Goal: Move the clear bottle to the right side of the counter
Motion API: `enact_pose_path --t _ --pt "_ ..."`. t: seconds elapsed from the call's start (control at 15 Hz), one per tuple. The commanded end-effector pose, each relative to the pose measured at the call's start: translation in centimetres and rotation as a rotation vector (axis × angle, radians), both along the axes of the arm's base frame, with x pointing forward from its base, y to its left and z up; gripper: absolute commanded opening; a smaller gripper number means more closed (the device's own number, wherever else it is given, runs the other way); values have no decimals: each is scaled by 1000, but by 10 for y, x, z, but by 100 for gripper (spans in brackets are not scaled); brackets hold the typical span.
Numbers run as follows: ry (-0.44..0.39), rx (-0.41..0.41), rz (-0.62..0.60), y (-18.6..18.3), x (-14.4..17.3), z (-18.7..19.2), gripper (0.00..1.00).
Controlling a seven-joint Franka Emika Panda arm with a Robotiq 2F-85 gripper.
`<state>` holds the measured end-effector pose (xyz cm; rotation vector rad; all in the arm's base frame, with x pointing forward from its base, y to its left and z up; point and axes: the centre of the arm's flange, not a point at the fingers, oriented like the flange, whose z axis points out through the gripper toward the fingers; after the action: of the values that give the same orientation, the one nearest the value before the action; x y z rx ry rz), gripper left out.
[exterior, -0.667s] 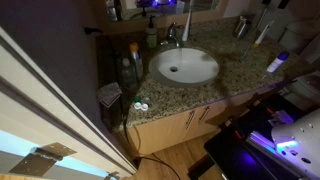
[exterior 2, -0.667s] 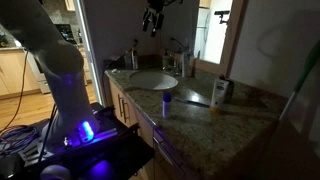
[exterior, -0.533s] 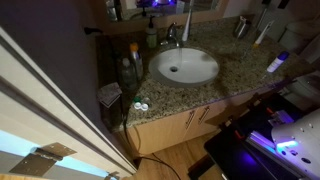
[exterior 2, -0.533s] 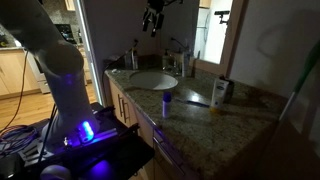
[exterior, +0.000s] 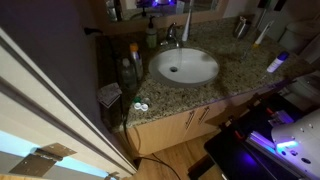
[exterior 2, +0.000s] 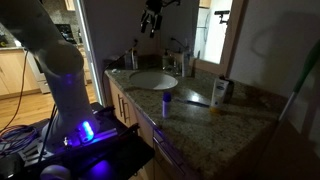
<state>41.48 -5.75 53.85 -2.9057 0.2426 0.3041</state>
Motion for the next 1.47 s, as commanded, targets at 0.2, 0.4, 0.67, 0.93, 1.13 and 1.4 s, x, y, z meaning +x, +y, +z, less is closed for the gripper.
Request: enact_pose_path --t 0.2,0.4,0.67,0.93,1.13,1.4 --pt "74 40 368 171 -13 -15 100" --pt "62 10 364 181 -18 -14 100" --pt "83 -22 316 177 -13 -22 100" --pt "201 -135 374 270 -37 -72 100" --pt "219 -166 335 340 -44 -81 100" --pt "209 -186 354 339 -61 -85 100"
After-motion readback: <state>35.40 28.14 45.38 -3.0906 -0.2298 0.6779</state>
